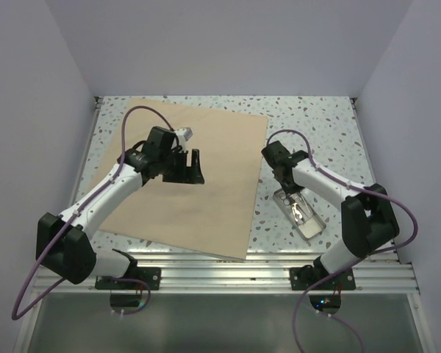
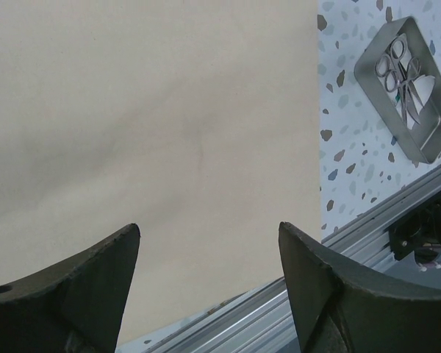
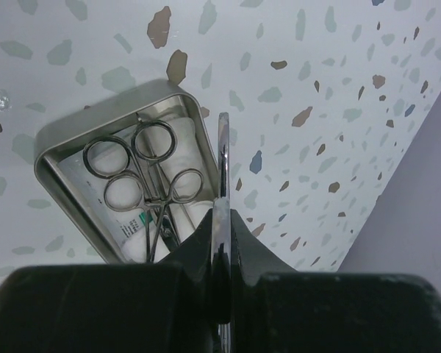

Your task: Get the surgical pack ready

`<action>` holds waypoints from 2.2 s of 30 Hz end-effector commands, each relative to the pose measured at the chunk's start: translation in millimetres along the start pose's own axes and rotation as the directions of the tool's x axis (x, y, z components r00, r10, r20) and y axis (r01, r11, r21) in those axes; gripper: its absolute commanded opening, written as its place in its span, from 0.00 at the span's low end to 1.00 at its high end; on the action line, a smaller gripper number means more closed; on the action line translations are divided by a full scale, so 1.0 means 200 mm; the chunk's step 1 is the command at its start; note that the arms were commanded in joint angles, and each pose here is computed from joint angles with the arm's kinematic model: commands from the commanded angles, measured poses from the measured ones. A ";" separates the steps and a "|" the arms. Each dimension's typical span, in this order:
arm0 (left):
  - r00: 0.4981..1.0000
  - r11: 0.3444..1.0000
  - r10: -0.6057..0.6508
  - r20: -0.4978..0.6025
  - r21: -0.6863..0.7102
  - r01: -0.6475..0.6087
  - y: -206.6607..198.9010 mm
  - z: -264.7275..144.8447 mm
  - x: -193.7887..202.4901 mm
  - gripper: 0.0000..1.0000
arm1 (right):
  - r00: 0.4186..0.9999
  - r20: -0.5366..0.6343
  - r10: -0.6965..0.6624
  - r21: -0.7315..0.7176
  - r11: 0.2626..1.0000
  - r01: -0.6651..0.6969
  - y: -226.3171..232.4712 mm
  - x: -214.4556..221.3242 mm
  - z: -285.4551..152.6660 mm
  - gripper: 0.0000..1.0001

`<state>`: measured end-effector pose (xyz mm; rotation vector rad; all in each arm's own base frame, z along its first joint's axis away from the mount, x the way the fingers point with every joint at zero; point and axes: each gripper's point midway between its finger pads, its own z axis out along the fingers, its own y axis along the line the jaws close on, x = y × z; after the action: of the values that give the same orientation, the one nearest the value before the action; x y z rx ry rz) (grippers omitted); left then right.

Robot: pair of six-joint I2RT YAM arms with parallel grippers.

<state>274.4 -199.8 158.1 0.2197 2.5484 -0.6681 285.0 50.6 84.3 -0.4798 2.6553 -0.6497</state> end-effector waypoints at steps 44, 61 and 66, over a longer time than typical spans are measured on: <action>1.000 0.999 -0.010 0.016 0.035 0.010 0.02 -0.04 0.03 0.84 | 0.981 -0.163 0.105 -0.031 0.993 -0.112 -0.02 0.04 0.11 0.38; 1.000 1.000 -0.010 0.022 0.015 0.009 0.04 -0.07 0.03 0.86 | 0.956 -0.268 0.116 -0.133 0.979 -0.156 0.10 0.06 0.30 0.31; 1.000 1.000 -0.009 0.012 0.015 0.009 0.04 -0.06 0.03 0.86 | 0.956 -0.267 0.122 -0.146 0.975 -0.165 0.10 0.06 0.29 0.20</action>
<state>262.8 -189.2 154.0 0.2007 2.5642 -0.6943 287.7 32.4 21.4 -0.2707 2.9821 -0.5479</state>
